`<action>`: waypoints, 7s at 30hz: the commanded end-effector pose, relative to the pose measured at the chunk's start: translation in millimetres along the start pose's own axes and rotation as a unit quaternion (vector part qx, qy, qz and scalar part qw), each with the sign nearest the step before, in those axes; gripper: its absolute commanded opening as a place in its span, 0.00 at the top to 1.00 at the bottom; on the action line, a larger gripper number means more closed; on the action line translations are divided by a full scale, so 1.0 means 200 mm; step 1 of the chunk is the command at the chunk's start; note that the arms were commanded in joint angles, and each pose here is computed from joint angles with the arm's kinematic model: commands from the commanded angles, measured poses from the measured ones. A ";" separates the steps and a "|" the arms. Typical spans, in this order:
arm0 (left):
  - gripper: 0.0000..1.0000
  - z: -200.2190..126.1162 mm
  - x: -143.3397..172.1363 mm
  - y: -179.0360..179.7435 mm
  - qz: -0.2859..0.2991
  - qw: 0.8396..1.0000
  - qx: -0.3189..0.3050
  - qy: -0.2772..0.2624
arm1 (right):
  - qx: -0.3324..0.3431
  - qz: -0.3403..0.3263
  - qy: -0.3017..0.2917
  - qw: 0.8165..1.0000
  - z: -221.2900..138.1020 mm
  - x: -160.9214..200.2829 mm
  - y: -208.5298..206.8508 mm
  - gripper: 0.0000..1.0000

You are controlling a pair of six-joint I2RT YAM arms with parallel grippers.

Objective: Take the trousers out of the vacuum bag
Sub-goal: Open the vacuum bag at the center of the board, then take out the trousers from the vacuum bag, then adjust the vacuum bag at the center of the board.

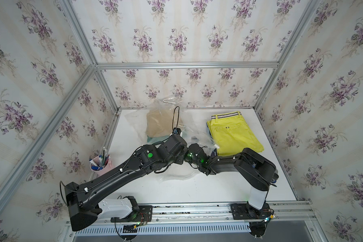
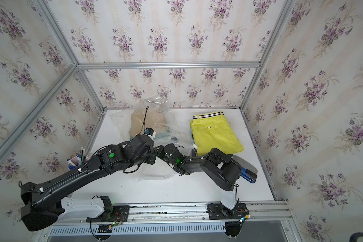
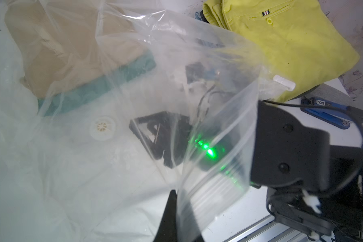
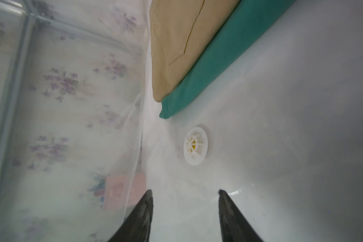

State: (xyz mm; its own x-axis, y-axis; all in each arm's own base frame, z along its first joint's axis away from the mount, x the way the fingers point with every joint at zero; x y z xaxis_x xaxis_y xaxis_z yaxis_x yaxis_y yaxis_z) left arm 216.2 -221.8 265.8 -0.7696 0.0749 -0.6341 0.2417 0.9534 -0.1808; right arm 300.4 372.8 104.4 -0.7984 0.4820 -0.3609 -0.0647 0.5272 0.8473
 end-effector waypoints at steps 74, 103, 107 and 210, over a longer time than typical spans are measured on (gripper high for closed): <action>1.00 0.07 0.11 -0.02 0.010 0.999 0.033 -0.002 | 0.090 0.114 -0.147 0.978 0.52 -0.71 -0.32 0.54; 1.00 0.09 0.05 0.11 -0.025 1.000 0.010 -0.016 | -0.115 0.041 -0.075 0.990 0.43 -0.68 0.16 1.00; 1.00 0.10 0.03 0.13 -0.030 0.999 0.009 -0.016 | -0.131 0.042 -0.069 0.988 0.33 -0.61 0.18 1.00; 0.00 0.16 0.55 0.58 -0.292 0.954 -0.006 0.066 | -0.129 0.046 0.019 0.990 -0.17 -0.15 -0.09 1.00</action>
State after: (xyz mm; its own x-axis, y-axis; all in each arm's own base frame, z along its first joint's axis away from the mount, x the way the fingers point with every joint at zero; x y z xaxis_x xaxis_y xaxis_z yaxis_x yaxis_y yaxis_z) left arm 171.8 -116.2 158.3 -0.8679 -0.3333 -0.3684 -0.1644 0.8925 -0.4201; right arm 307.0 322.4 105.3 -0.8259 0.5002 -0.2602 -0.1026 0.3204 0.9417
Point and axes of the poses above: each gripper's point midway between its finger pads, its own z axis out along the fingers, its own y axis along the line the jaws close on, x = y × z, the point moved 3 cm from there along -z, back along the fingers, and after that the axes turned 4 degrees about -z, right-handed, at the moved point
